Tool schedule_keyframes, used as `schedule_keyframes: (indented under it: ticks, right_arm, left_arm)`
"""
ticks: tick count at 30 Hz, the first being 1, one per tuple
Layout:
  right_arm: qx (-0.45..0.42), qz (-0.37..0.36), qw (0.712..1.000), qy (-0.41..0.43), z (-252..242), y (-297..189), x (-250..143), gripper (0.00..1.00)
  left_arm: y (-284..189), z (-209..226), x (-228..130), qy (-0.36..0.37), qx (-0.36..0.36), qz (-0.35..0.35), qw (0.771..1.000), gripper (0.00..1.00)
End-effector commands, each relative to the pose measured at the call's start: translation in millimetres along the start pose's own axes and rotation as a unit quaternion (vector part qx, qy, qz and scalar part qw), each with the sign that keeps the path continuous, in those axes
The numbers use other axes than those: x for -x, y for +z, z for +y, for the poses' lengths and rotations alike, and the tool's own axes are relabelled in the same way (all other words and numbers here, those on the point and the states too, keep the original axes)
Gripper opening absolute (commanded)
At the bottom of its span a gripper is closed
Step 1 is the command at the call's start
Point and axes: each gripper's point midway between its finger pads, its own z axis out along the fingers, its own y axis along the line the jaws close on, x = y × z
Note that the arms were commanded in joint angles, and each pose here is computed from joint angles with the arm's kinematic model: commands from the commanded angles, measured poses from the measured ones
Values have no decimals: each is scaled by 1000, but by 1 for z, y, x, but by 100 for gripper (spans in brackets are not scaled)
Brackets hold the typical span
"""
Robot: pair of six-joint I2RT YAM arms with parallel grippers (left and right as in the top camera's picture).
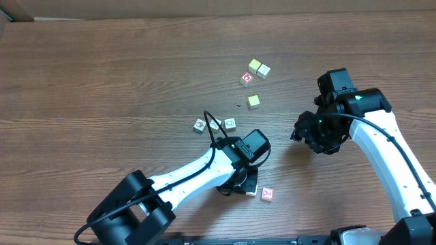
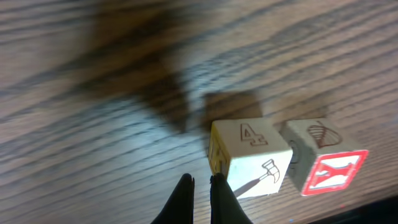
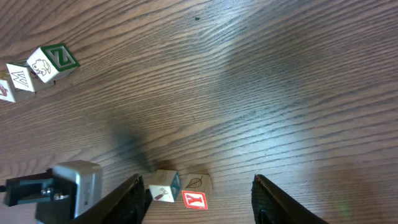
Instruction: Flip 5 blocks
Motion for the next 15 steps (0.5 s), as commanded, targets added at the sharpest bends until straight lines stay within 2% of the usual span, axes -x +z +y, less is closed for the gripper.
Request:
schedule_keyframes:
  ticks: [1,7,15]
  right_arm:
    - [10,-15,1000,-7,5,-10,5,56]
    - [9,-14,1000,-16,5,-10,4,56]
    - [8,-13,1000,-16,4,-10,4,56]
  left_arm:
    - [13,-5,-12,-3,-8,36,999,4]
    - [32,-2,-23,-9,2,72,997,4]
    - [31,6,-9,-18,15,50,998,4]
